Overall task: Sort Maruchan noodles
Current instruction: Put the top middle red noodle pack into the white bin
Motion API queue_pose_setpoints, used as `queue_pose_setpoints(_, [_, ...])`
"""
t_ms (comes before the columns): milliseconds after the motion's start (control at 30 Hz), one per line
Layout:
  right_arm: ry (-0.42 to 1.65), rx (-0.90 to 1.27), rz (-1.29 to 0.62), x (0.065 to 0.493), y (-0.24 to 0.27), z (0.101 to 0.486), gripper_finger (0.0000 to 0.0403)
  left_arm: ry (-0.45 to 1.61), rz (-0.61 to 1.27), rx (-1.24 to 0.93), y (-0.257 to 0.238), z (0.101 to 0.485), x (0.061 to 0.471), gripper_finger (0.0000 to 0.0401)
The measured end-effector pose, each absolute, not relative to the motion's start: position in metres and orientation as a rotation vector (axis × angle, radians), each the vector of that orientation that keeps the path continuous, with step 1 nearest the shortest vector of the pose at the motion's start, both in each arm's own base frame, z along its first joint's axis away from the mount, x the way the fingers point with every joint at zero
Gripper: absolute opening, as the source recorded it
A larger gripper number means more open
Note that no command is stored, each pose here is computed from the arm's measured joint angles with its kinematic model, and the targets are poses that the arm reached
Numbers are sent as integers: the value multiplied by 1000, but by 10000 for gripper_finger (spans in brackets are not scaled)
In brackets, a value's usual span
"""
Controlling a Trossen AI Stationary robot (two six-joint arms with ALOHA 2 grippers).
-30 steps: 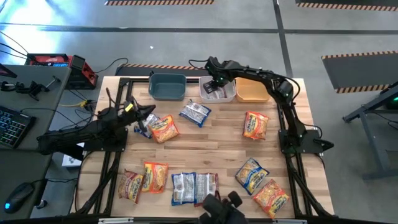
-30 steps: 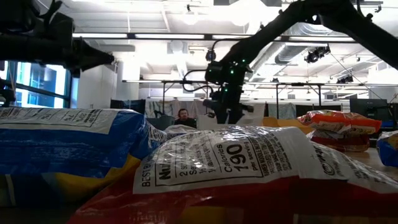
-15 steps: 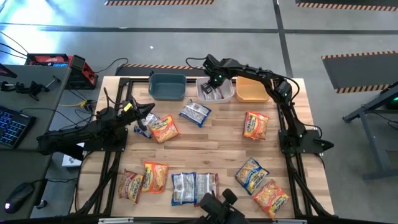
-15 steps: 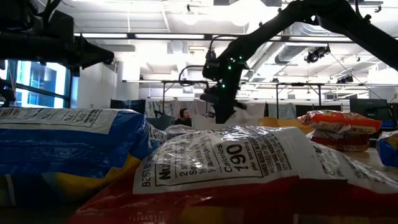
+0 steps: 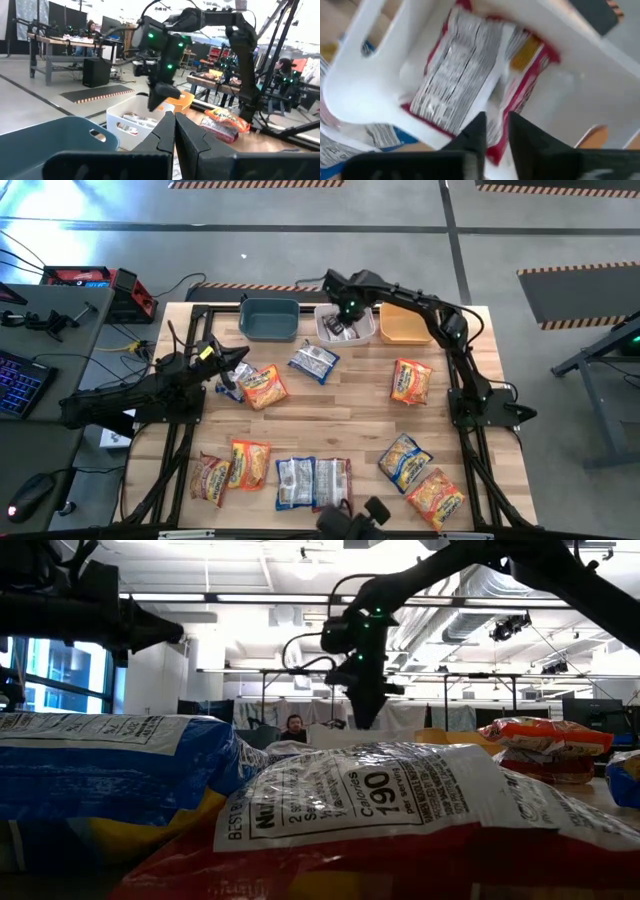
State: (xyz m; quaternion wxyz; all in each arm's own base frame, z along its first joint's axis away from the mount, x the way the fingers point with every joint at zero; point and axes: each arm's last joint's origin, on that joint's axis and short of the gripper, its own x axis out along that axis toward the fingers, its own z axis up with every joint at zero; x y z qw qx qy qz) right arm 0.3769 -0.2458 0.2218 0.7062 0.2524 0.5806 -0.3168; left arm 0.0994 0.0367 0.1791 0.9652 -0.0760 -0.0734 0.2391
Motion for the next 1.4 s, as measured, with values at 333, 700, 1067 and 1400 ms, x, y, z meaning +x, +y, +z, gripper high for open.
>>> queue_pose_setpoints(333, [1216,687,-795,373,-254,192,224,-114,486,-147,37,176,100,1])
queue_pose_setpoints(700, [1113,852,-780,355,-275,164,247,-85,455,-122,36,174,100,1])
queue_pose_setpoints(1067, [1102,832,-737,354,-279,161,128,-86,455,-123,36,174,100,1])
queue_pose_setpoints(1400, [1061,759,-706,351,-277,183,53,-111,452,-160,36,176,100,1])
